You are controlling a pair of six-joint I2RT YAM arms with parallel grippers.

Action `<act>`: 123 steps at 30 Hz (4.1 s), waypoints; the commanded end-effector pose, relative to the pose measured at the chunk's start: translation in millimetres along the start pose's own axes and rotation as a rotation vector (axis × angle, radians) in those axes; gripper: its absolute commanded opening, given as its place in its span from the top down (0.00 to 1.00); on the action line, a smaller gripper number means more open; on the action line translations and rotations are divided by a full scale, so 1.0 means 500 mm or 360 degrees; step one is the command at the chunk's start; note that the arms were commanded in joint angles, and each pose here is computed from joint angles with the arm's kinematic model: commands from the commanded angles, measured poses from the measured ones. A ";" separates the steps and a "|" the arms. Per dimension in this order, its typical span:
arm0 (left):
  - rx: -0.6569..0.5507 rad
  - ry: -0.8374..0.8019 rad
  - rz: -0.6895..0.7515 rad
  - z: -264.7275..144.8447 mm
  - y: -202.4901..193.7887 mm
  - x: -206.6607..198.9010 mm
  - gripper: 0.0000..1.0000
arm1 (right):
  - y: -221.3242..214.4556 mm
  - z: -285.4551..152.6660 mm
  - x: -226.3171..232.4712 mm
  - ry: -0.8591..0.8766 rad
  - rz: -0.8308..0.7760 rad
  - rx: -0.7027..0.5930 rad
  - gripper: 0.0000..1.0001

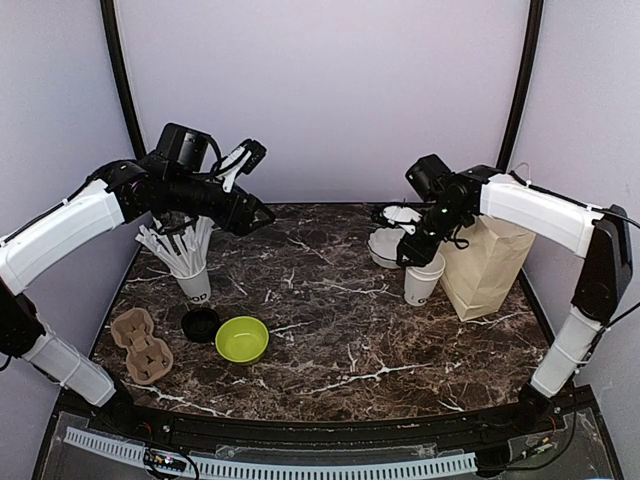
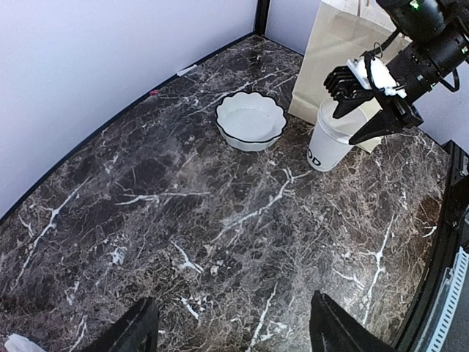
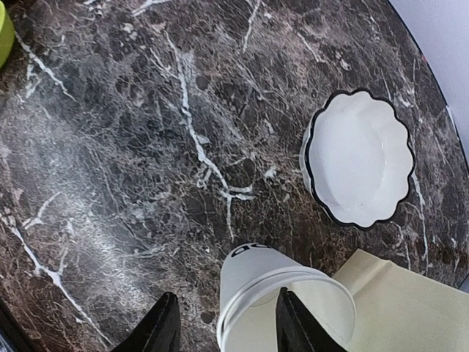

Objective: Pack the takeout coffee

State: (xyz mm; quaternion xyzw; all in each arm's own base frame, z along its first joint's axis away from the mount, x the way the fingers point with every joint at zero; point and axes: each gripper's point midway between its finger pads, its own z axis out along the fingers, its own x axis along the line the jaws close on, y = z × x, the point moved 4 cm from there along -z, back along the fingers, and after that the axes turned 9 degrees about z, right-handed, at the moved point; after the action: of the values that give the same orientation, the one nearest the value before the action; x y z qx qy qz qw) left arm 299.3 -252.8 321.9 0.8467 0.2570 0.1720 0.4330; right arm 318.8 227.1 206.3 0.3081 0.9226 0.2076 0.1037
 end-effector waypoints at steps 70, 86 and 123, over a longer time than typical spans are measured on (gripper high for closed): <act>0.0017 0.0092 0.0146 0.075 0.025 0.035 0.30 | -0.084 0.035 -0.032 0.0010 0.0091 0.0310 0.94; -0.0644 -0.0227 0.0492 0.072 0.040 -0.079 0.02 | 0.085 -0.070 0.012 0.0371 0.0057 -0.0179 1.00; -0.0511 -0.0458 0.0636 0.321 -0.024 -0.163 0.01 | 0.163 -0.190 0.135 0.0815 -0.0270 -0.0500 1.00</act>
State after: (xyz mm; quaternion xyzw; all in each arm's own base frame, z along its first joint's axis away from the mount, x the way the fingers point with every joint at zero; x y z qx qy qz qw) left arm 316.7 -391.2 204.3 0.8269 0.0232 0.1706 0.5353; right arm 283.0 294.1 303.5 0.1738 0.9028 0.3844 -0.0841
